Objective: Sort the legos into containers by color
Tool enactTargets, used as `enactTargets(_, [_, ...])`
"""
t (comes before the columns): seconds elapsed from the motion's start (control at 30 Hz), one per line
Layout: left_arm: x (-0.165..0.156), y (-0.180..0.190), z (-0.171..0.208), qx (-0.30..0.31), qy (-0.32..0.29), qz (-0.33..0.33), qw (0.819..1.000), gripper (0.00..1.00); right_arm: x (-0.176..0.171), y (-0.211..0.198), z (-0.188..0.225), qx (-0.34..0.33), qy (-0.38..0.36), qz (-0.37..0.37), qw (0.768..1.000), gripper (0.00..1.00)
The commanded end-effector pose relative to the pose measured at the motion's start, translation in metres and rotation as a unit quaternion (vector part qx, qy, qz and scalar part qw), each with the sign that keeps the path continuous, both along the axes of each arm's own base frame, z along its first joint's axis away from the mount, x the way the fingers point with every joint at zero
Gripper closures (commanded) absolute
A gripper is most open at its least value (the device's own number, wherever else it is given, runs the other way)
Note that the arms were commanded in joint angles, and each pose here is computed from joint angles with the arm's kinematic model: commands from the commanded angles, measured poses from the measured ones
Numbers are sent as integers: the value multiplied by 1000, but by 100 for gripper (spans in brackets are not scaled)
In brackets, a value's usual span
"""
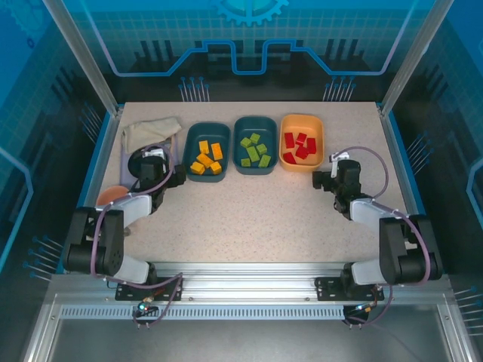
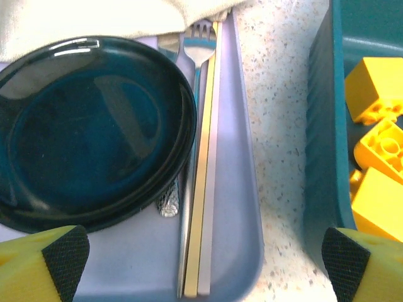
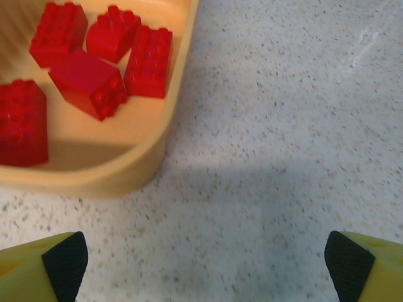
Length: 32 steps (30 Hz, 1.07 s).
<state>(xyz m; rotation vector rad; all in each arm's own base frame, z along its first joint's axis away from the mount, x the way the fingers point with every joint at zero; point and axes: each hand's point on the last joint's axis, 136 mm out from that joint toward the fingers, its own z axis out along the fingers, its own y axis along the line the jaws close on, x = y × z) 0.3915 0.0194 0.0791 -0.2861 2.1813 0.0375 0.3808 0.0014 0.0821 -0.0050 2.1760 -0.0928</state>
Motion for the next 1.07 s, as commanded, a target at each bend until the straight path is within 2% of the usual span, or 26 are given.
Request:
enactTargets(0.0, [18, 0, 17, -3, -61, -24, 998, 1, 26, 5, 20, 28, -62, 23, 997, 0])
enactTargets(0.07, [16, -10, 16, -4, -69, -55, 996, 1, 27, 17, 18, 19, -63, 52, 996, 0])
enactTargets(0.13, [9, -9, 19, -3, -95, -51, 994, 1, 21, 26, 19, 17, -86, 79, 993, 0])
enactTargets(0.2, [1, -3, 15, 3, -134, -32, 990, 1, 13, 20, 16, 10, -130, 64, 989, 0])
enactTargets(0.23, [-2, -4, 13, 6, -138, -33, 990, 1, 9, 16, 15, 10, -129, 50, 990, 0])
enactTargets(0.33, [1, -4, 12, 18, -121, -26, 992, 1, 13, 13, 13, 7, -114, 35, 993, 0])
enactTargets(1.03, [2, -6, 12, 22, -120, -28, 992, 1, 15, 18, 14, -8, -111, 39, 993, 0])
